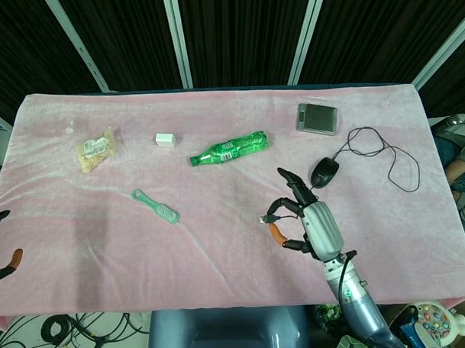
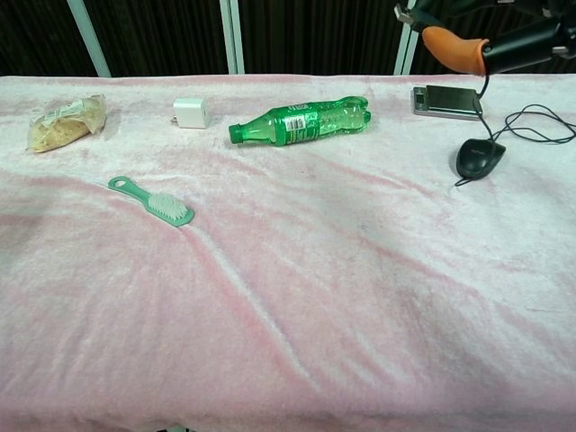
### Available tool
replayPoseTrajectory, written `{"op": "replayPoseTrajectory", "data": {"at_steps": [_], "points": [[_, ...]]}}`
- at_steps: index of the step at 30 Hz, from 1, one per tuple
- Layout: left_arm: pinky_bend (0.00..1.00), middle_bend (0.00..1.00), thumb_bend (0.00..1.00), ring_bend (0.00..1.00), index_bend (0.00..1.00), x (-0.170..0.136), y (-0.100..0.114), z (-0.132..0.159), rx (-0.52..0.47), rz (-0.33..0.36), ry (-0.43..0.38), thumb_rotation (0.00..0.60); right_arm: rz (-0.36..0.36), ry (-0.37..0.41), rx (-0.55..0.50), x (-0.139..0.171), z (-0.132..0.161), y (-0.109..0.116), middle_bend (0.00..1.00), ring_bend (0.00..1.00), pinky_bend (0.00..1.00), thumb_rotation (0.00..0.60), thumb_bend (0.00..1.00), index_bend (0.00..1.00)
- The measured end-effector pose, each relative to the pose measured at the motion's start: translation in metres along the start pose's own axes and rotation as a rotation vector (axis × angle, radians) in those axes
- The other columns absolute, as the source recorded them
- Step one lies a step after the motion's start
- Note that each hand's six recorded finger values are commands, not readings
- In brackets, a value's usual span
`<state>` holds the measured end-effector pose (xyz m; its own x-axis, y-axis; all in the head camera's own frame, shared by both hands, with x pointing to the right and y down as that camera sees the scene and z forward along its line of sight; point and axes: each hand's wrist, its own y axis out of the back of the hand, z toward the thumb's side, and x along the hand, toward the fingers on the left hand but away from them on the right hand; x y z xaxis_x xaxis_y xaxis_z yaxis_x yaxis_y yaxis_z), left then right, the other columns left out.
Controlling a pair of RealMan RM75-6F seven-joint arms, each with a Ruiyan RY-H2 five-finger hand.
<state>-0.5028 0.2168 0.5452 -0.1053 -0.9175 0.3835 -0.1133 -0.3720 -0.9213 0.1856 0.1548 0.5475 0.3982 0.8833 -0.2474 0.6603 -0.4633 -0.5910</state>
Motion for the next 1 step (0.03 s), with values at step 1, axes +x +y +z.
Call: {"op": "replayPoseTrajectory", "data": {"at_steps": [1], "points": [[0.0, 0.06, 0.34, 0.0, 0.16, 0.0001, 0.0, -0.0001, 0.0, 0.0, 0.0, 0.6, -0.001, 0.003, 0.001, 0.0012, -0.0004, -0.0001, 0.03, 0.02, 0.16, 0.6, 0.4, 0.58]]}}
